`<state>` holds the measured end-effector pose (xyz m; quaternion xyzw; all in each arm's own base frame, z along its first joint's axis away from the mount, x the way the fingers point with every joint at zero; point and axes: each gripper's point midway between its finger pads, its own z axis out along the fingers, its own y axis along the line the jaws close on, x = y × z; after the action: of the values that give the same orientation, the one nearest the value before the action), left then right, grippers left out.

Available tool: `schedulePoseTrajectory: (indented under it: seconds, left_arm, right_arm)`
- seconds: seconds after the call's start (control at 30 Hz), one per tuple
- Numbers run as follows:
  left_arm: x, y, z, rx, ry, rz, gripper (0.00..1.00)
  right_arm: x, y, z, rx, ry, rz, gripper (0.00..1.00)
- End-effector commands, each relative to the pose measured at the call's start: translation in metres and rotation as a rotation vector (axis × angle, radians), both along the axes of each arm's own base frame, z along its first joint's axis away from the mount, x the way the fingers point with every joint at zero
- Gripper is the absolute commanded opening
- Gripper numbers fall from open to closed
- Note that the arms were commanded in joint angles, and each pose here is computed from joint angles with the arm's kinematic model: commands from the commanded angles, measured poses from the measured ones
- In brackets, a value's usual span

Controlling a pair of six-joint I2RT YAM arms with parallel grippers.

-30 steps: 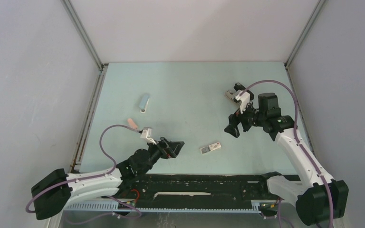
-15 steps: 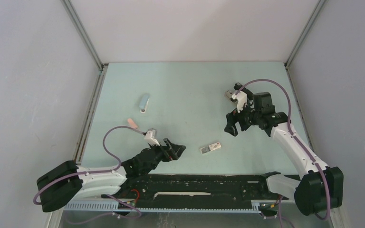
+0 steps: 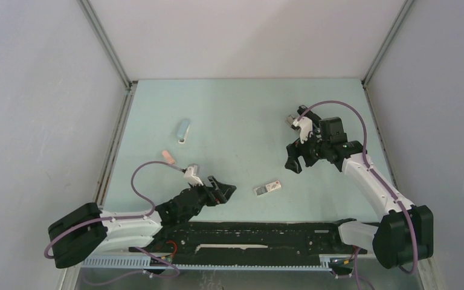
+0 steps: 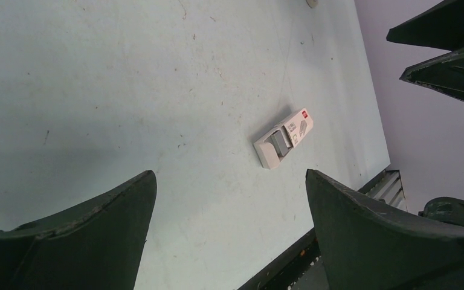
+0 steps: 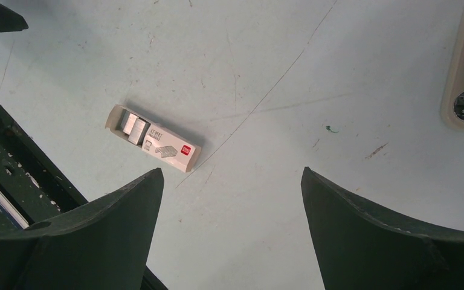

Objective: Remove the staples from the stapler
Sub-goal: Close the staple box at the center of the board.

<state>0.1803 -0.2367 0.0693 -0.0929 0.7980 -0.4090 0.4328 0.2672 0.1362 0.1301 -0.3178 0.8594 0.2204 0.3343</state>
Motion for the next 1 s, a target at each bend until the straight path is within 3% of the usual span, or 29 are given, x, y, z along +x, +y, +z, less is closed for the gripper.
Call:
schedulePoseTrajectory:
  seconds: [0.0, 0.73, 0.97]
  left_arm:
    - [0.009, -0.016, 0.032, -0.089, -0.032, 0.001, 0.98]
    - [0.007, -0.028, 0.013, -0.064, 0.038, -0.02, 0.97]
    - [0.011, -0.04, -0.004, -0.048, 0.127, 0.002, 0.76]
  right_arm:
    - [0.007, 0.001, 0.006, 0.008, -0.029, -0.017, 0.94]
    - [0.009, -0.008, -0.022, -0.047, 0.072, -0.048, 0.92]
    - [0.01, -0.009, -0.039, -0.097, 0.134, -0.057, 0.82]
